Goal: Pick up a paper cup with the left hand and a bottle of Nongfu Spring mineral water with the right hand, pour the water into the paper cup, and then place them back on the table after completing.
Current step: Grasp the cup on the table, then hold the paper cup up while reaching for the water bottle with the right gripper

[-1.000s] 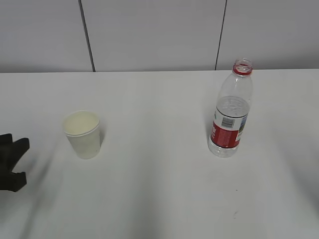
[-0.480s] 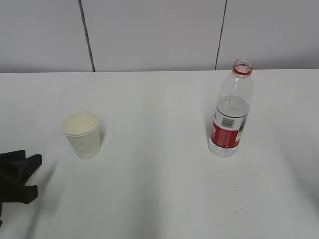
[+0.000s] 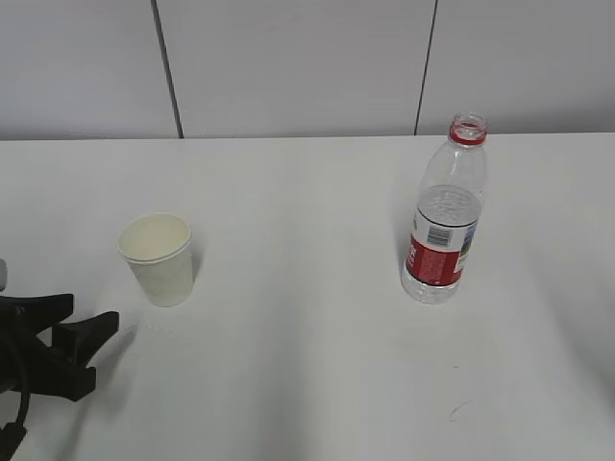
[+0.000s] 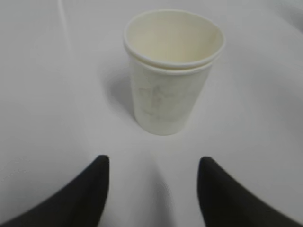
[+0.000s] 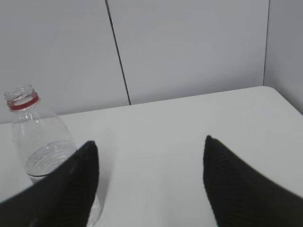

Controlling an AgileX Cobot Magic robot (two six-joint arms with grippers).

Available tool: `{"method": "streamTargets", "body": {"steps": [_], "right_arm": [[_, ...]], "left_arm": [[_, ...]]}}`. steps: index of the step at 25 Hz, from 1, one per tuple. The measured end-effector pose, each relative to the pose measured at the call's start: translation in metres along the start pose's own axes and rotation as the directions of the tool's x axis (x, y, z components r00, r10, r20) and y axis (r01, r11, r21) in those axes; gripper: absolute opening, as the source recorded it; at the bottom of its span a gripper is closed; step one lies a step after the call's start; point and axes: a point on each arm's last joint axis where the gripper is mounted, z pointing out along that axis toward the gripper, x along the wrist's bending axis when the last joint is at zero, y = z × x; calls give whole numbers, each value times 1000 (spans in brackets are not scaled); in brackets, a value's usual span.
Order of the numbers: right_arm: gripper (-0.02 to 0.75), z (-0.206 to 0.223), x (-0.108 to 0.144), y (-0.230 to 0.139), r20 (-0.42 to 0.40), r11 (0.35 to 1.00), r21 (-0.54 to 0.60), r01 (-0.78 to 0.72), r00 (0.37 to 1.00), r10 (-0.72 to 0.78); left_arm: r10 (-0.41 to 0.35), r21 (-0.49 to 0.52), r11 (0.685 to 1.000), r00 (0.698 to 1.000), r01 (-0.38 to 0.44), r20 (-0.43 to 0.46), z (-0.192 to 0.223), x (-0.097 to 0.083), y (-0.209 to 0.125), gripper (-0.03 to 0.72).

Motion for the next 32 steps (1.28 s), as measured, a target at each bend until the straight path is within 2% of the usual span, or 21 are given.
{"method": "streamTargets", "body": {"steps": [4, 7, 15, 20, 28, 32], "right_arm": [[514, 0, 0, 0, 0, 1000, 0, 2, 1000, -2], [514, 0, 0, 0, 0, 1000, 0, 2, 1000, -2], [514, 0, 0, 0, 0, 1000, 0, 2, 1000, -2], [514, 0, 0, 0, 0, 1000, 0, 2, 1000, -2], [514, 0, 0, 0, 0, 1000, 0, 2, 1000, -2], [514, 0, 0, 0, 0, 1000, 0, 2, 1000, -2]], "left_arm": [[17, -16, 1000, 1000, -17, 22, 18, 5, 4, 597], [27, -33, 999, 999, -27, 27, 34, 11, 8, 641], [60, -31, 998, 994, -57, 92, 70, 16, 4, 650], [86, -49, 996, 988, -80, 130, 91, 9, 5, 645], [59, -71, 996, 995, -54, 74, 120, 6, 6, 619], [55, -70, 996, 996, -50, 67, 121, 6, 5, 568]]}}
